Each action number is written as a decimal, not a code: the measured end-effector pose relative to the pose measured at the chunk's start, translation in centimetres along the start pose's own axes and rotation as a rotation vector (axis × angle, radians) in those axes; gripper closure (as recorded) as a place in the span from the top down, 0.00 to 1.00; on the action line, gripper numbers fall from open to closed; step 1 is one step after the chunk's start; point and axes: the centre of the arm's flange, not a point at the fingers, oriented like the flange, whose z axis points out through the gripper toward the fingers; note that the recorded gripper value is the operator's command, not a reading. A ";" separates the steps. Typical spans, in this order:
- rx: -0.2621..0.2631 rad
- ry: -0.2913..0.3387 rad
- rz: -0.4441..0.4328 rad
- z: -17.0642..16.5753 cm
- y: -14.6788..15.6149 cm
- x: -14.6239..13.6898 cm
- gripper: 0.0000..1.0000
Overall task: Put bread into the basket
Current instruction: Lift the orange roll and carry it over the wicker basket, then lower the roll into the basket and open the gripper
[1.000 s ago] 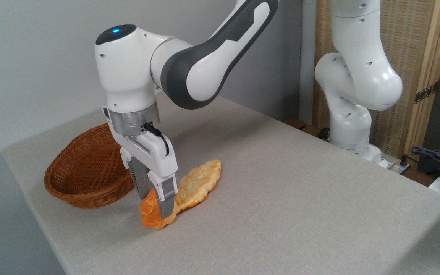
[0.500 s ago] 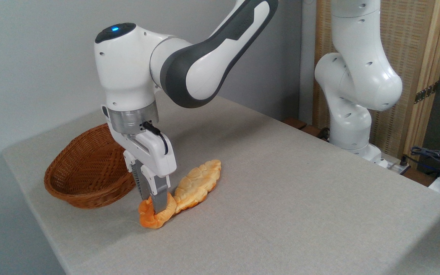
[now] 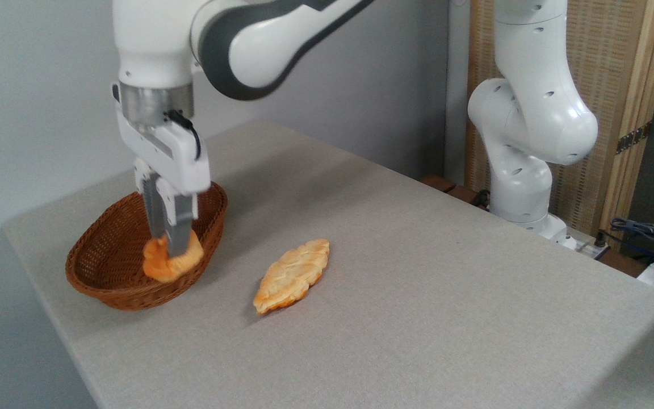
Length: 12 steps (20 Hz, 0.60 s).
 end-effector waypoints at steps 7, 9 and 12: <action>-0.092 0.126 -0.031 3.3 5.6 5.8 1.00; -0.105 0.150 -0.049 5.1 6.5 6.7 1.00; -0.119 0.158 -0.049 6.3 7.3 7.4 1.00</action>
